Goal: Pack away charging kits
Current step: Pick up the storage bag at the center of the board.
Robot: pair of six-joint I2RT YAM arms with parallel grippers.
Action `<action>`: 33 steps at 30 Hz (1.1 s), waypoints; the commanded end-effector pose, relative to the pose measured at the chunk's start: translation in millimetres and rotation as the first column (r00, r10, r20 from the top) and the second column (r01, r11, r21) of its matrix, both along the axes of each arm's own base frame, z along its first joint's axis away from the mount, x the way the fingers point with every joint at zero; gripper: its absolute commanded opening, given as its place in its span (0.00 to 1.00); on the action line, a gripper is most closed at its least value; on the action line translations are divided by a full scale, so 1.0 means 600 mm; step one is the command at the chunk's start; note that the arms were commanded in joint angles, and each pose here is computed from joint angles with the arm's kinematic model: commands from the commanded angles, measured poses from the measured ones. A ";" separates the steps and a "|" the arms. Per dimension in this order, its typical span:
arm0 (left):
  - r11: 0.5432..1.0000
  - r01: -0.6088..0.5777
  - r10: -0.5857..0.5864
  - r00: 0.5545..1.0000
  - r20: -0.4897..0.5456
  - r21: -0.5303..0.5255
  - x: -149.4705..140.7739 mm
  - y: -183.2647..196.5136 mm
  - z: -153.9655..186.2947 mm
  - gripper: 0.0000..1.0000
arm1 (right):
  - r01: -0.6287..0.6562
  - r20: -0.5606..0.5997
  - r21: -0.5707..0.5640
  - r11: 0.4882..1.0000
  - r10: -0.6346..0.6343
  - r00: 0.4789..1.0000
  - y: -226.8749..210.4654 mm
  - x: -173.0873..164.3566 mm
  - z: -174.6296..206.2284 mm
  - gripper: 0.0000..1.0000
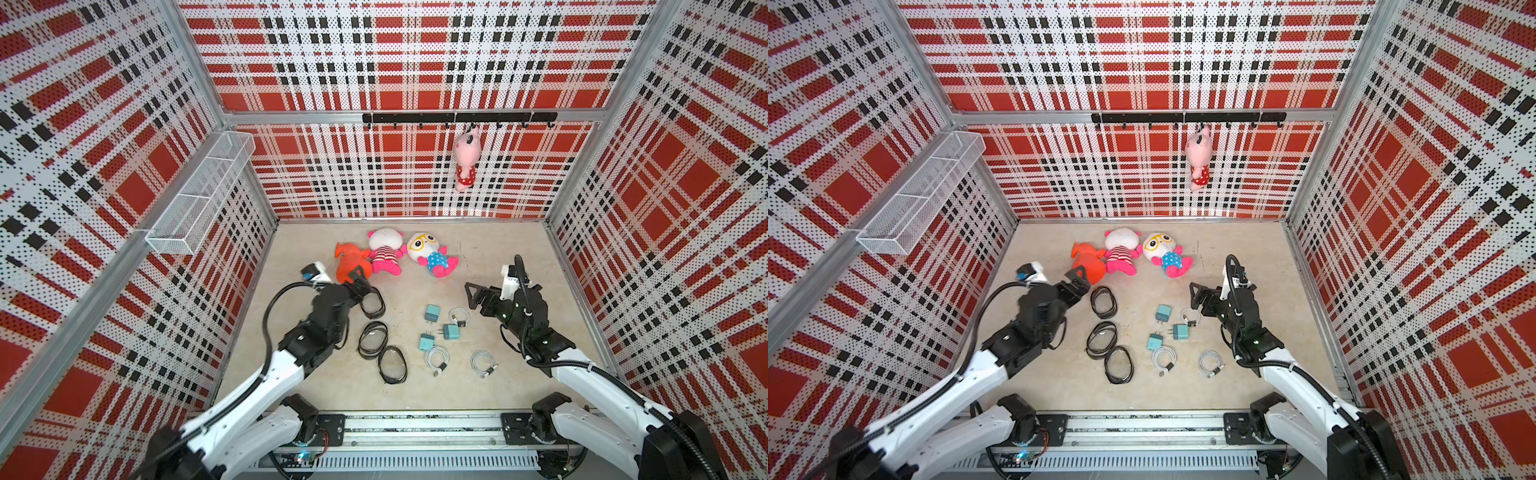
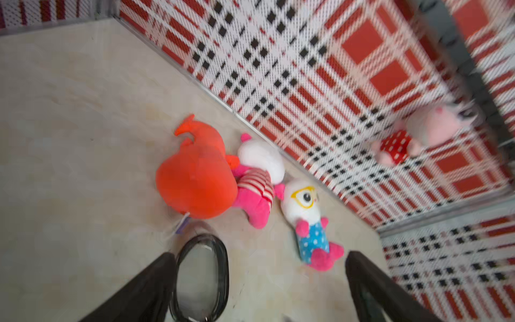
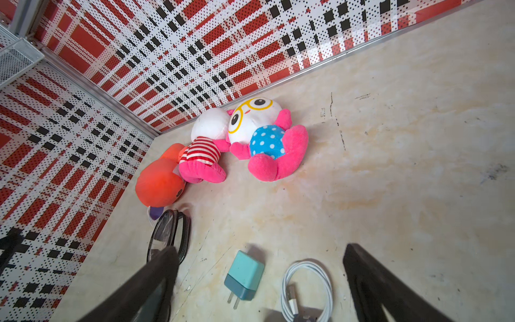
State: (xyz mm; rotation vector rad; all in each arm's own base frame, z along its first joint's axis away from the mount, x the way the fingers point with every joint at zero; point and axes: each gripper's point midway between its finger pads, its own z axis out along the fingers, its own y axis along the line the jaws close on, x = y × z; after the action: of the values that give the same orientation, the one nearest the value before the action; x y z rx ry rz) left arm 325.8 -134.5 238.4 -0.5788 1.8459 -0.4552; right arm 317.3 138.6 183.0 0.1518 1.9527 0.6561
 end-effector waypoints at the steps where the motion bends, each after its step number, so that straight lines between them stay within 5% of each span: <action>1: 0.970 -0.092 0.111 0.991 -0.072 0.227 0.023 -0.030 -0.019 0.95 | 0.013 -0.030 -0.002 1.000 -0.013 0.999 0.000 -0.001 -0.007 0.96; 6: 0.929 -0.046 0.124 0.974 -0.192 0.366 0.091 -0.095 -0.085 0.87 | 0.015 -0.079 -0.026 1.000 -0.017 0.997 0.000 -0.002 -0.036 0.94; 15: 0.918 0.000 0.185 0.884 -0.429 0.396 0.161 -0.077 -0.236 0.69 | 0.027 -0.103 -0.059 0.998 -0.033 0.994 -0.008 -0.004 -0.061 0.94; 33: 0.847 0.028 0.275 0.832 -0.482 0.531 0.128 -0.065 -0.296 0.70 | 0.014 -0.162 -0.063 0.998 -0.024 0.987 0.000 0.001 -0.101 0.92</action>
State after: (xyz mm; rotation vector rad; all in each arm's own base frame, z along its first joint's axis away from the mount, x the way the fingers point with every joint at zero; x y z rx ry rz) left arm 408.8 -171.0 60.4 -0.5002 2.3345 0.2948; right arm 318.4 135.5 126.2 0.1892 2.1265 0.5676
